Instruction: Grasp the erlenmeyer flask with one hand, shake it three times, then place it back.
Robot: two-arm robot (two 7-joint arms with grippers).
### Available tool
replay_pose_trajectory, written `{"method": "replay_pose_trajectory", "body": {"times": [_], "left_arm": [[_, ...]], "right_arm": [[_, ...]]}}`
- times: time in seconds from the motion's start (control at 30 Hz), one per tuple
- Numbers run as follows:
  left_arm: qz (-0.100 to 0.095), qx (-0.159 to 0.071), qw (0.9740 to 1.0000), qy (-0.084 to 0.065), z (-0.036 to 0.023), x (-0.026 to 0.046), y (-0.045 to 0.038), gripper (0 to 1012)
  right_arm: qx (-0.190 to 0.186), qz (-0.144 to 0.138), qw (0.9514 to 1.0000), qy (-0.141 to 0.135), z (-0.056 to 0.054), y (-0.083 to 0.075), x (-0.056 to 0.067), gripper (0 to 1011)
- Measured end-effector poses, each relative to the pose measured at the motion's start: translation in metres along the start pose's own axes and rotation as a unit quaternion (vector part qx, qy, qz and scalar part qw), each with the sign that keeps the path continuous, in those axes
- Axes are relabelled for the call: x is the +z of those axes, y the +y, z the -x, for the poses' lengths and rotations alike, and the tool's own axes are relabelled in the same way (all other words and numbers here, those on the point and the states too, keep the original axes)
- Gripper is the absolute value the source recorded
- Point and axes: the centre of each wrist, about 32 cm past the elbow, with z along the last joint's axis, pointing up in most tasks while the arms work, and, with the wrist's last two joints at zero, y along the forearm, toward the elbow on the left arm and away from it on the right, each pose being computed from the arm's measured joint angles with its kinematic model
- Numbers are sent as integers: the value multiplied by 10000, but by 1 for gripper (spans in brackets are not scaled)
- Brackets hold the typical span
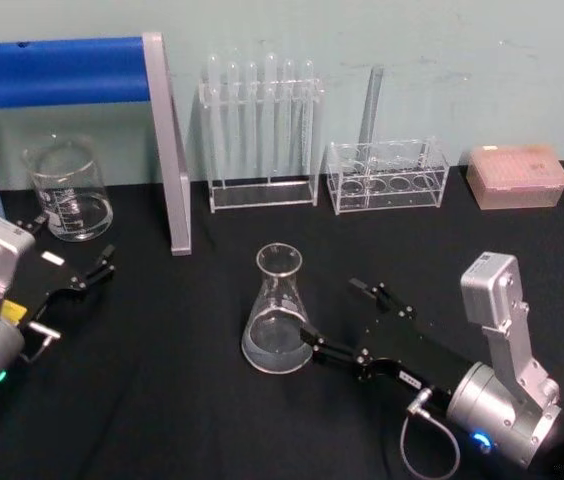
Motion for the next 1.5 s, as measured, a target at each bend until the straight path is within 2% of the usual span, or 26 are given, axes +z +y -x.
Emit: {"method": "replay_pose_trajectory", "body": {"times": [0.2,0.47,0.83,1.13,1.5], "left_arm": [[0,0,10000,0,0,0,0,1001],[0,0,10000,0,0,0,0,1001],[0,0,10000,0,0,0,0,1001],[0,0,10000,0,0,0,0,1001],[0,0,10000,0,0,0,0,1001]], "right_arm": [[99,-56,9999,26,29,53,5,1003],[119,-108,9998,-107,16,194,9,1003],[176,-168,9994,-259,-23,483,-4,1003],[149,-219,9993,-277,-58,700,-5,1003],[122,-222,9993,-261,-73,804,-13,1003]]}}
